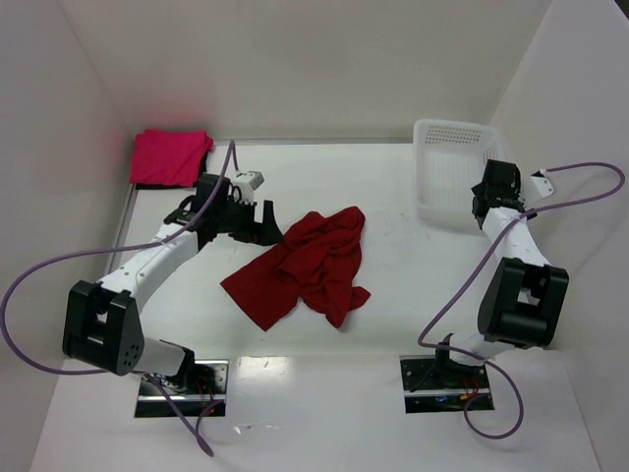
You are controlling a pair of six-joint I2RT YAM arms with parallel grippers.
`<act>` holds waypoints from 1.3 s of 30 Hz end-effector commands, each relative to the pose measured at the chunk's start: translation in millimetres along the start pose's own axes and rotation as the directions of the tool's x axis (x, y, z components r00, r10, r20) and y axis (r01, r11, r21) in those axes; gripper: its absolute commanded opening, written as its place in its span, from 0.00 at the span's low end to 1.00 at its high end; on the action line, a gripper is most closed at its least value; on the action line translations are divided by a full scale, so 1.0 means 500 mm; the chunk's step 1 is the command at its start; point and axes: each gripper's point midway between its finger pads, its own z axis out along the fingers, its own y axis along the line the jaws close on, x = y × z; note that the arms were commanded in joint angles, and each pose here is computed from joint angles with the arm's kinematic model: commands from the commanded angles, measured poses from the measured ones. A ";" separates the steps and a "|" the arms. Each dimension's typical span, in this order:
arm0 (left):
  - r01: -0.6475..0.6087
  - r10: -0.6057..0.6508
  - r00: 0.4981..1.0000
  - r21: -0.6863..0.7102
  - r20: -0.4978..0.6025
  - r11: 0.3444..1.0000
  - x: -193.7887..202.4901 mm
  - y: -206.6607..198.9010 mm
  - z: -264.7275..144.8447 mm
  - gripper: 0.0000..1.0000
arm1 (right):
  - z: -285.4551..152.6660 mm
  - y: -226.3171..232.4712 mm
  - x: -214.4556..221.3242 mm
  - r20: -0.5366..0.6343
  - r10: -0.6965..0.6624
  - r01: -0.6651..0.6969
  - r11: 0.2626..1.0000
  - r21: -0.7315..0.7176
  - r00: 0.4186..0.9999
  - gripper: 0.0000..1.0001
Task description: Fold and stack the t-shirts
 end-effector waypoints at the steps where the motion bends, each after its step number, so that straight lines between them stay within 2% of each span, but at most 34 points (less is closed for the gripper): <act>1: -0.039 0.039 0.999 0.038 0.006 0.998 -0.022 -0.010 0.013 0.99 | -0.023 0.000 -0.030 0.010 0.050 -0.050 0.999 -0.014 0.999 0.88; 6: -0.056 0.056 0.998 0.045 -0.002 0.997 -0.021 -0.019 0.033 0.99 | -0.012 0.011 0.041 -0.096 0.077 -0.085 0.993 -0.077 0.992 0.85; 9: -0.058 0.058 0.998 0.018 -0.009 0.998 -0.017 -0.011 0.040 0.99 | -0.002 0.014 0.058 -0.120 0.069 -0.079 0.994 -0.081 0.990 0.85; 14: -0.063 0.064 0.998 0.024 -0.013 0.998 -0.014 -0.017 0.042 0.99 | 0.015 0.013 0.080 -0.148 0.063 -0.073 0.995 -0.064 0.987 0.77; 15: -0.067 0.068 0.998 0.026 -0.005 0.997 -0.022 -0.020 0.040 0.99 | 0.019 0.014 0.083 -0.148 0.063 -0.073 0.995 -0.064 0.987 0.74; 18: -0.067 0.068 0.998 0.026 -0.004 0.997 -0.022 -0.020 0.040 0.99 | 0.036 0.010 0.075 -0.116 0.041 -0.046 0.998 -0.041 0.992 0.56; 20: -0.067 0.068 0.998 0.026 -0.004 0.997 -0.022 -0.020 0.040 0.99 | 0.049 0.018 0.071 -0.108 0.028 -0.032 0.999 -0.035 0.994 0.50; 22: -0.063 0.064 0.998 0.015 -0.011 0.998 -0.019 -0.016 0.040 0.99 | 0.060 0.023 0.053 -0.073 0.020 -0.021 1.000 -0.017 0.997 0.38; 23: -0.063 0.064 0.998 0.015 -0.011 0.998 -0.019 -0.016 0.040 0.99 | 0.067 0.018 0.057 -0.076 0.002 -0.002 1.000 0.001 0.997 0.35; 26: -0.063 0.063 0.998 0.015 -0.013 0.998 -0.022 -0.018 0.037 0.99 | 0.073 0.008 0.046 -0.046 -0.012 0.014 0.999 0.035 0.999 0.30; 28: -0.063 0.063 0.998 0.006 -0.011 0.998 -0.022 -0.015 0.038 0.99 | 0.074 0.002 0.026 -0.016 -0.024 0.024 0.999 0.042 1.000 0.30; 32: -0.063 0.063 0.998 0.006 -0.011 0.998 -0.022 -0.015 0.038 0.99 | 0.073 0.005 0.041 -0.045 -0.027 0.028 0.999 0.024 0.999 0.32; 34: -0.063 0.063 0.998 0.006 -0.011 0.998 -0.026 -0.014 0.040 0.99 | 0.068 0.012 0.051 -0.069 0.017 -0.017 1.000 0.003 0.997 0.28; 37: -0.063 0.063 0.998 0.006 -0.011 0.998 -0.026 -0.014 0.040 0.99 | 0.063 -0.006 0.079 -0.114 0.098 -0.093 0.994 0.053 0.989 0.21; 39: -0.063 0.063 0.998 0.006 -0.011 0.998 -0.026 -0.014 0.040 0.99 | 0.050 -0.010 0.078 -0.114 0.162 -0.155 0.986 0.066 0.980 0.13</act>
